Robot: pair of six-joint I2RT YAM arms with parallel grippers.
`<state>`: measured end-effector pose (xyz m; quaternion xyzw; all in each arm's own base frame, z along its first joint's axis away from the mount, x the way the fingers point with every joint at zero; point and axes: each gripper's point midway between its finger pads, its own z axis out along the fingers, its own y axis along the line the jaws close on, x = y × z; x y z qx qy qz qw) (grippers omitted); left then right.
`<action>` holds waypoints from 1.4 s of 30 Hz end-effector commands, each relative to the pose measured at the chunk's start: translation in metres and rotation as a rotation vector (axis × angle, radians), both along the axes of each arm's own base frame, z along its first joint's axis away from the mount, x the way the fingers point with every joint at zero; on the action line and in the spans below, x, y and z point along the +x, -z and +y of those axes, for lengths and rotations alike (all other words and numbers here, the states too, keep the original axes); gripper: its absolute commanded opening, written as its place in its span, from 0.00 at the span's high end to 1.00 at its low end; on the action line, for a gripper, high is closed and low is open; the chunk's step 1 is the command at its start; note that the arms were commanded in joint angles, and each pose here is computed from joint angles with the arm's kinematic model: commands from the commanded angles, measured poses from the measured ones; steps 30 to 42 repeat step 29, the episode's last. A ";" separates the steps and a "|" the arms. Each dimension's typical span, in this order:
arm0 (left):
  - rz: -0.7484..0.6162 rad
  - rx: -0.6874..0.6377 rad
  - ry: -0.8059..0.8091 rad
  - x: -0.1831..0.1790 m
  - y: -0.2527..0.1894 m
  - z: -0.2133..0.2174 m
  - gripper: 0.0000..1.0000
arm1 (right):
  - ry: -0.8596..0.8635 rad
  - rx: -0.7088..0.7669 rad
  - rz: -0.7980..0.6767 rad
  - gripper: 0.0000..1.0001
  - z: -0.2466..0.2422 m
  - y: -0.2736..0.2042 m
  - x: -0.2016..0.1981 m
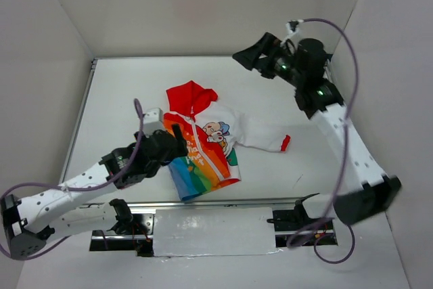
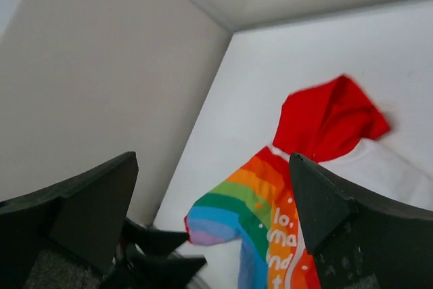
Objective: Zip up the jacket
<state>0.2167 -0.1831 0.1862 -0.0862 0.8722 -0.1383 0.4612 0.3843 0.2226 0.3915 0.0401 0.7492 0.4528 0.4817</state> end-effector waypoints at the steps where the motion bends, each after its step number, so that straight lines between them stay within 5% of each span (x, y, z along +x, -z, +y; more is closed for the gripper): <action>1: -0.017 0.068 -0.299 0.009 -0.026 0.085 0.01 | 0.145 -0.190 -0.073 0.00 -0.054 -0.007 -0.065; 10: -0.186 0.085 -0.536 0.009 -0.108 0.172 0.01 | 0.416 -0.248 -0.153 0.00 -0.152 -0.016 -0.198; 17: -0.255 0.013 -0.465 -0.029 -0.122 0.188 0.01 | 0.505 -0.291 -0.167 0.00 -0.193 0.006 -0.263; 42: -0.231 0.094 -0.514 -0.056 -0.109 0.217 0.01 | 0.560 -0.306 -0.159 0.00 -0.205 0.016 -0.267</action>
